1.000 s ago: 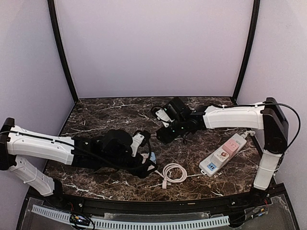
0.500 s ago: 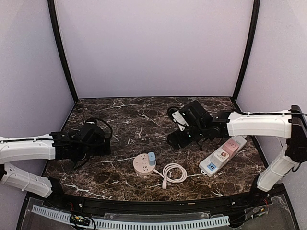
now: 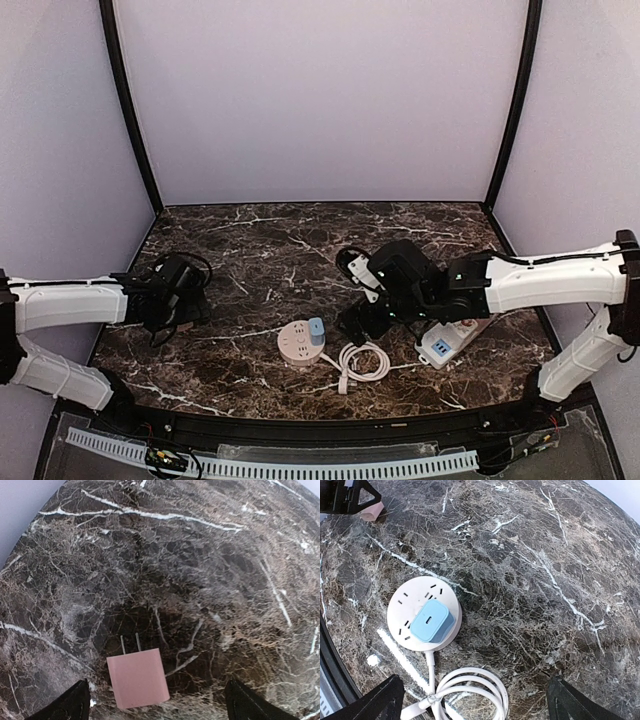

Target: Insert the plug

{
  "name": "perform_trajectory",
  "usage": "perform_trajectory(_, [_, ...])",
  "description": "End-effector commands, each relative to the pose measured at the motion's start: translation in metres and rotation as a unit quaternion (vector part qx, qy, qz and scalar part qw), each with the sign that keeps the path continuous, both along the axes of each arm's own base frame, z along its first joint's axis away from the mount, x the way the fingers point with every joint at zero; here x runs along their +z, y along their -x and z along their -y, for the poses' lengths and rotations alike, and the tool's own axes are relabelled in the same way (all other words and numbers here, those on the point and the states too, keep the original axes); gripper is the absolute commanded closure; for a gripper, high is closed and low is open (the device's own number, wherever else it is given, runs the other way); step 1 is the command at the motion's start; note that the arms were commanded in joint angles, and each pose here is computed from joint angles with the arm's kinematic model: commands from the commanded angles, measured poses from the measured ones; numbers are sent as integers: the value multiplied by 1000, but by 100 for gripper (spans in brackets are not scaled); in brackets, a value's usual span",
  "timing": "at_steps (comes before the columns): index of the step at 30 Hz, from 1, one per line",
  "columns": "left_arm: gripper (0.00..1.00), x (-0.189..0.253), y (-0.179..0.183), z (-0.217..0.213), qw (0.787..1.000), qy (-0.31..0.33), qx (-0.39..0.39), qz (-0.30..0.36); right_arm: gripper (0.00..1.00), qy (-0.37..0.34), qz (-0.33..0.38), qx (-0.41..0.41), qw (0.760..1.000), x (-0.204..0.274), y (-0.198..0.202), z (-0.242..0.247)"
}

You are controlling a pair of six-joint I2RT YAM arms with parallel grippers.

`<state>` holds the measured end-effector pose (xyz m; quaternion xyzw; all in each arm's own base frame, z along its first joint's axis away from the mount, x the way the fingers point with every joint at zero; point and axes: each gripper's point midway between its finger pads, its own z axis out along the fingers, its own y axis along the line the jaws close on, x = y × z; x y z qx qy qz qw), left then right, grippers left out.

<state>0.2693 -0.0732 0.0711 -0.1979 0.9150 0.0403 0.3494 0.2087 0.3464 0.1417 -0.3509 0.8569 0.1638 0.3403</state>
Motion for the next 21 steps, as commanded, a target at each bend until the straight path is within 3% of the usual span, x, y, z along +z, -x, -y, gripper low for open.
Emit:
perform_trajectory(1, [8, -25, 4, -1, 999, 28, 12, -34, 1, -5, 11, -11, 1000, 1, 5, 0])
perform_trajectory(21, [26, -51, -8, -19, 997, 59, 35, -41, 2, 10, 6, -17, 1000, -15, 13, 4])
